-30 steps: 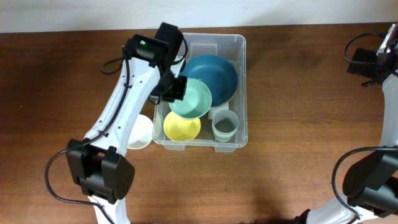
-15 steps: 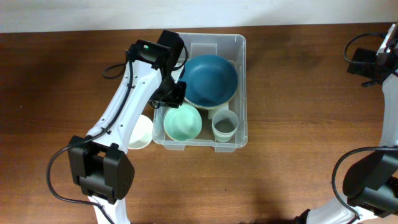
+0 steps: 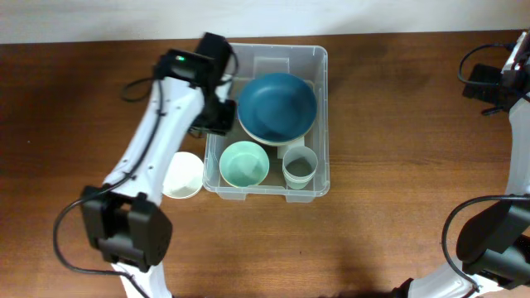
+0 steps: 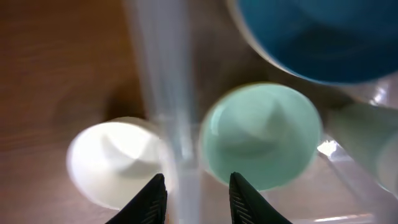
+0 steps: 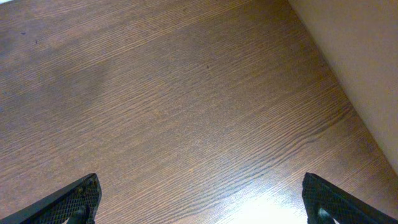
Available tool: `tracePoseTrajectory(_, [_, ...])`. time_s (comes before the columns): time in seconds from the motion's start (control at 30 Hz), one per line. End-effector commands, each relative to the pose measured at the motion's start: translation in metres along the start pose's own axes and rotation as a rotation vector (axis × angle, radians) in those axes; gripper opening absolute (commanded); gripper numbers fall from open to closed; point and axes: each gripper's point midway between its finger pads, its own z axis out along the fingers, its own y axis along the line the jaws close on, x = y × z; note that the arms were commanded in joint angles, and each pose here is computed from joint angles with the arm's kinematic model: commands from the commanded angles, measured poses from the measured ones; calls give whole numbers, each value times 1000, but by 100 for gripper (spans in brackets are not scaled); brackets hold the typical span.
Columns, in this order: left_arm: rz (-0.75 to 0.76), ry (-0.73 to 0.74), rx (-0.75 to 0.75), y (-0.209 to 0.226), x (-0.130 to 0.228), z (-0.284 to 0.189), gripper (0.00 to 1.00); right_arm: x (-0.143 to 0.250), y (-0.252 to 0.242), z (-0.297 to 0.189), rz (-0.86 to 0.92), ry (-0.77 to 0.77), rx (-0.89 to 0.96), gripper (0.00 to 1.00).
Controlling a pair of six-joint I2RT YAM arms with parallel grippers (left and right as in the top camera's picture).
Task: Pack container
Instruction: 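Open the left gripper and withdraw it left toward the white bowl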
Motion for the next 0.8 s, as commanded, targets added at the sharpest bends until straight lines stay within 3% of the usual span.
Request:
tracePoseTrajectory(0.0, [-120, -116, -34, 43, -5, -45, 34, -10, -5, -13, 23, -38, 5, 99])
tracePoseTrajectory(0.13, [-249, -69, -52, 78, 10, -47, 34, -10, -5, -13, 23, -38, 5, 99])
tracePoseTrajectory(0.33, [-294, 38, -66, 94, 34, -29, 28, -10, -5, -13, 23, -38, 5, 99])
tracePoseTrajectory(0.47, [-306, 117, -68, 93, 51, -2, 1, -10, -5, -13, 23, -38, 5, 99])
tracePoseTrajectory(0.77, [-336, 254, 6, 76, 90, 66, 1, -10, -5, -13, 23, -38, 5, 99])
